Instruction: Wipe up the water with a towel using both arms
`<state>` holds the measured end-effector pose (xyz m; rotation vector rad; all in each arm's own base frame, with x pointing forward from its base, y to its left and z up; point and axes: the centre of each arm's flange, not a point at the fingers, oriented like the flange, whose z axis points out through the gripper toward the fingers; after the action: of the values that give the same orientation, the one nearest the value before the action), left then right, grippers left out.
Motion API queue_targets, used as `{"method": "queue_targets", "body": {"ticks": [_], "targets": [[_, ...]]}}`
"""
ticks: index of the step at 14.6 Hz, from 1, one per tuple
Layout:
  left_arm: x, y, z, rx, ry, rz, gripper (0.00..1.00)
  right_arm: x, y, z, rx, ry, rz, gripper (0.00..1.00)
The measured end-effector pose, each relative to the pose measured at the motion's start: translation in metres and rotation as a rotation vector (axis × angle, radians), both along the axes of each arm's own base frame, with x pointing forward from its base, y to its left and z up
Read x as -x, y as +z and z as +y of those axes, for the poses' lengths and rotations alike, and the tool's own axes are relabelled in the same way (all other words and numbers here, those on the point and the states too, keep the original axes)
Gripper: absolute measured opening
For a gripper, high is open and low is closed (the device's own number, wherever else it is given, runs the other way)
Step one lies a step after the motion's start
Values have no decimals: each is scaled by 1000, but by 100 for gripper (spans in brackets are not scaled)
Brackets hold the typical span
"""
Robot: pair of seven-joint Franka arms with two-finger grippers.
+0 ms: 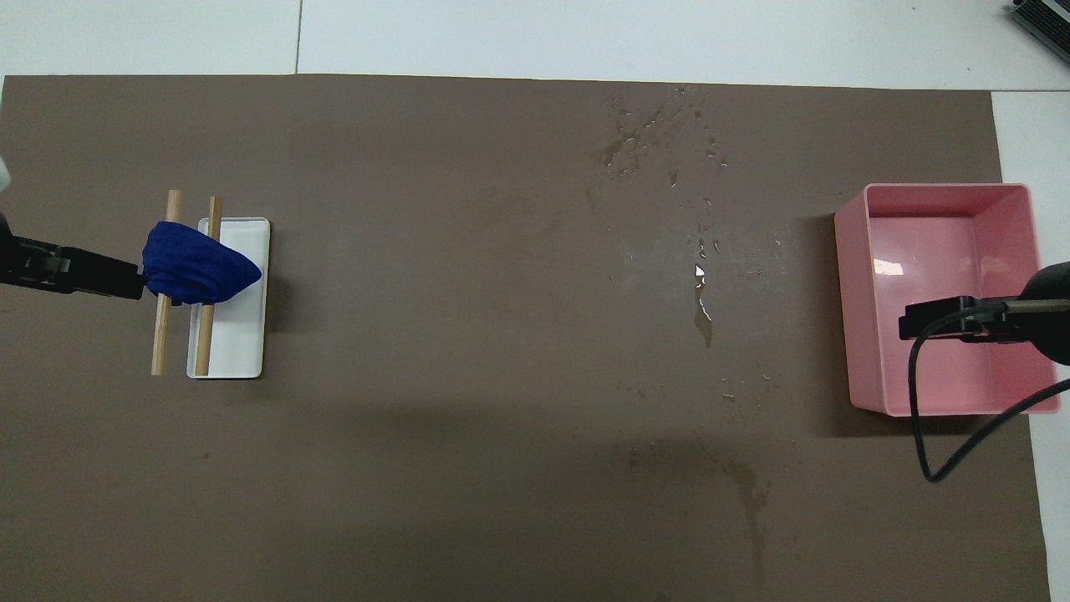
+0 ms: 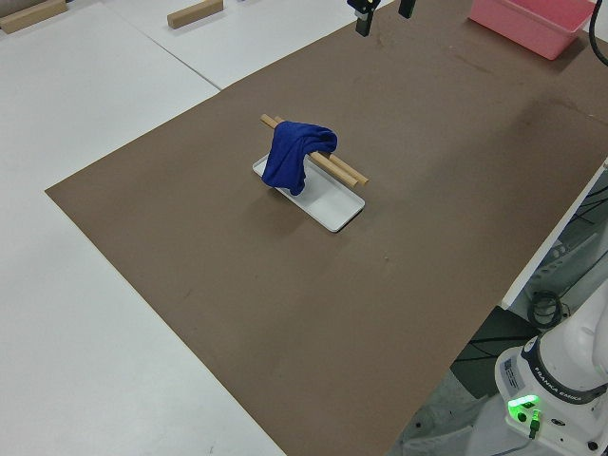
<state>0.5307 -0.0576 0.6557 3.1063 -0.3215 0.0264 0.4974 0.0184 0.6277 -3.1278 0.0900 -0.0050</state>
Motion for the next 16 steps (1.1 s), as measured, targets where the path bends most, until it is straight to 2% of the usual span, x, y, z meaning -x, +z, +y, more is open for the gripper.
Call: {"method": "queue_targets", "body": {"ticks": [4, 9, 13, 14, 16], "targets": [[-2, 1, -1, 2, 6, -19, 100, 0, 0, 0, 0, 0, 0, 100], [-24, -21, 22, 13, 66, -139, 100, 0, 0, -1, 0, -1, 0, 100], [-43, -83, 61, 15, 153, -222, 100, 0, 0, -1, 0, -1, 0, 100], [-45, -106, 65, 16, 163, -232, 100, 0, 0, -1, 0, -1, 0, 100], [-45, -150, 69, 15, 179, -217, 100, 0, 0, -1, 0, -1, 0, 100]]}}
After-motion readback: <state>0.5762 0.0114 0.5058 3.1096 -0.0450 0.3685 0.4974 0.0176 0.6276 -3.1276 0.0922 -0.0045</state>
